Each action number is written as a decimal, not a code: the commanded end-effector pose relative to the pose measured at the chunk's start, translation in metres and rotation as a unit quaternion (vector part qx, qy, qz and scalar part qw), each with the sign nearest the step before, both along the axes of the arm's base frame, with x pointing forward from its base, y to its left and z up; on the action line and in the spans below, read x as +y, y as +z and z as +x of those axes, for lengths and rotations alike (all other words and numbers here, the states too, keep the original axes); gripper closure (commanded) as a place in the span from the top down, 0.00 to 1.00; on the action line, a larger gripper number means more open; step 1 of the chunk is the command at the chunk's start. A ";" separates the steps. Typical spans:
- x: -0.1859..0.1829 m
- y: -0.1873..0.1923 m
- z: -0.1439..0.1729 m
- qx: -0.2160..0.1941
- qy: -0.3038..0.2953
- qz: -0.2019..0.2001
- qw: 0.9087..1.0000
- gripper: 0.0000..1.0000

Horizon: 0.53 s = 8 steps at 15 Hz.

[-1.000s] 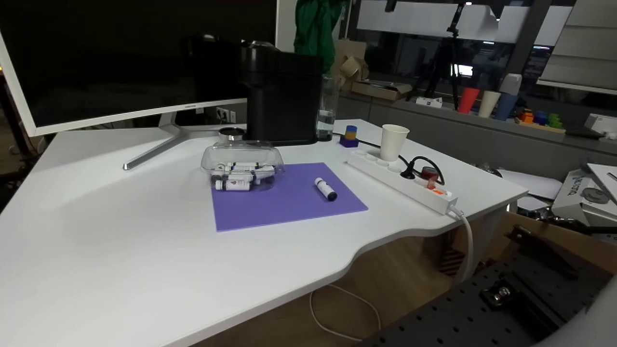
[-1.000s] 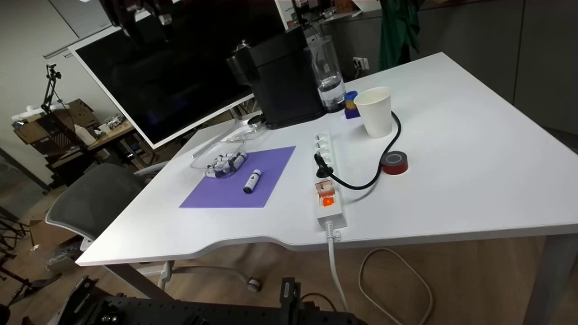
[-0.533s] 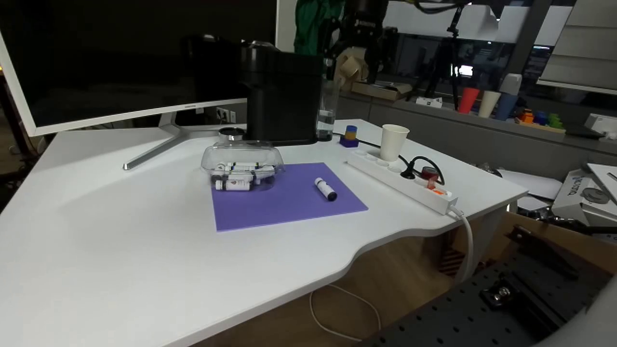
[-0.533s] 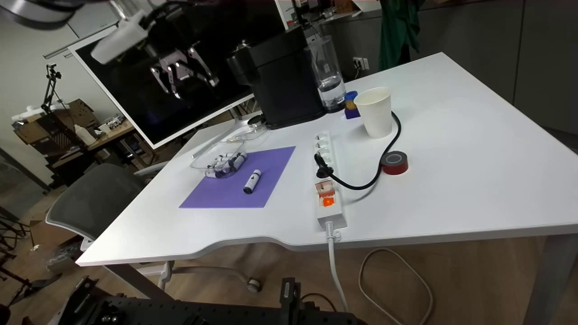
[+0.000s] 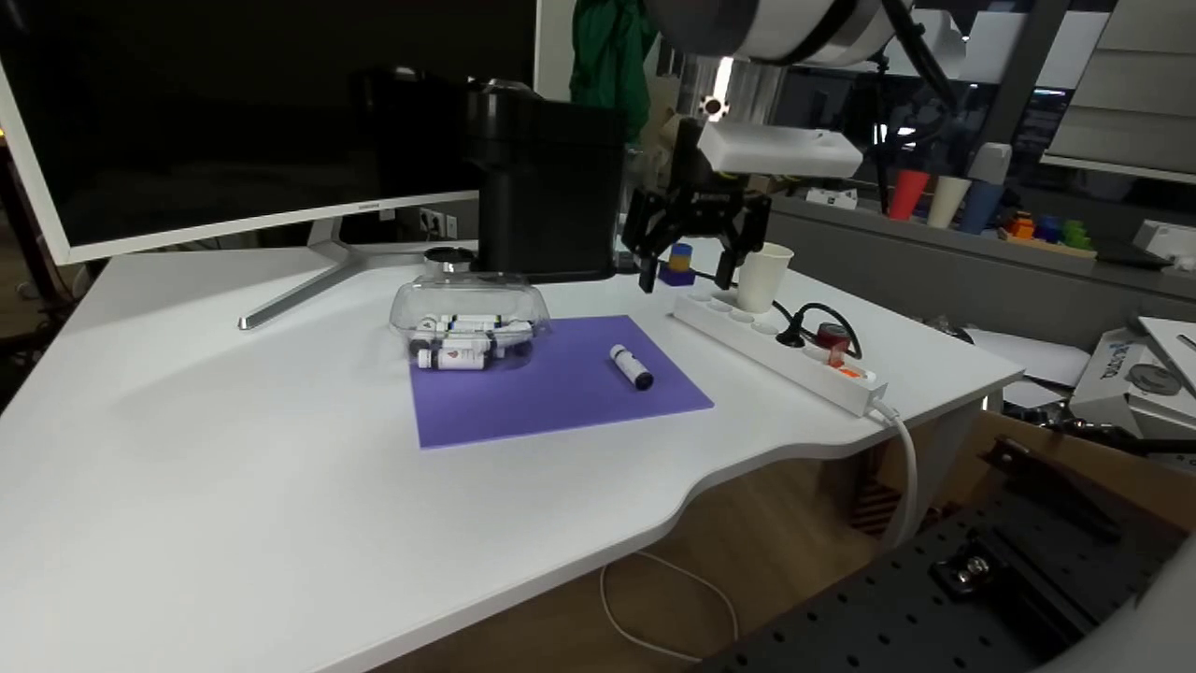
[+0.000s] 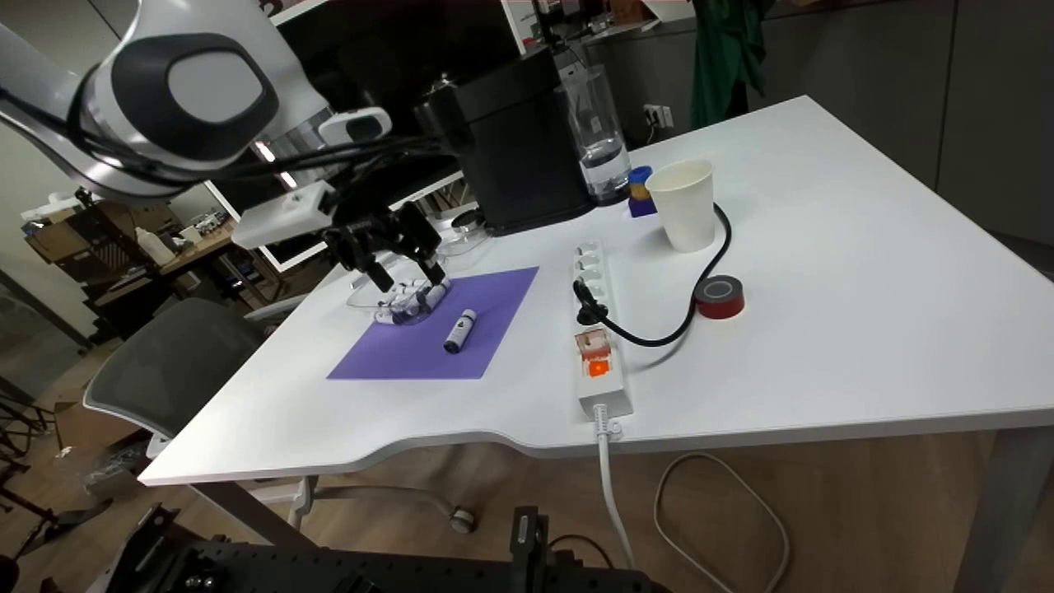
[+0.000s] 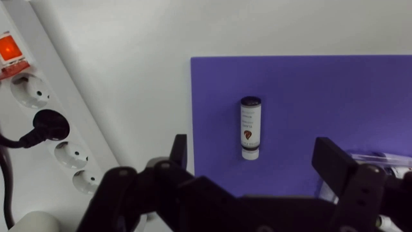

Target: Place the bottle on the table in the container

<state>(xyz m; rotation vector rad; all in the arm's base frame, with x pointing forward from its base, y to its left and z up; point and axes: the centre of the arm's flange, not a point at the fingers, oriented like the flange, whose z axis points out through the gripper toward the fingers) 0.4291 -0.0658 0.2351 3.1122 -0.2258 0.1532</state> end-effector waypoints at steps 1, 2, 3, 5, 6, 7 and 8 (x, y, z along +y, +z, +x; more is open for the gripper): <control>0.000 -0.010 -0.004 0.004 -0.001 0.000 1.000 1.00; 0.001 -0.017 -0.006 0.009 0.001 0.000 1.000 1.00; 0.001 -0.019 -0.006 0.011 0.002 0.000 1.000 1.00; 0.001 -0.017 -0.005 0.009 0.002 0.000 1.000 1.00; 0.000 -0.023 -0.001 0.010 0.004 -0.012 1.000 1.00; -0.002 -0.029 0.002 0.017 0.009 -0.012 1.000 1.00; -0.004 -0.039 0.006 0.026 0.013 -0.015 0.999 1.00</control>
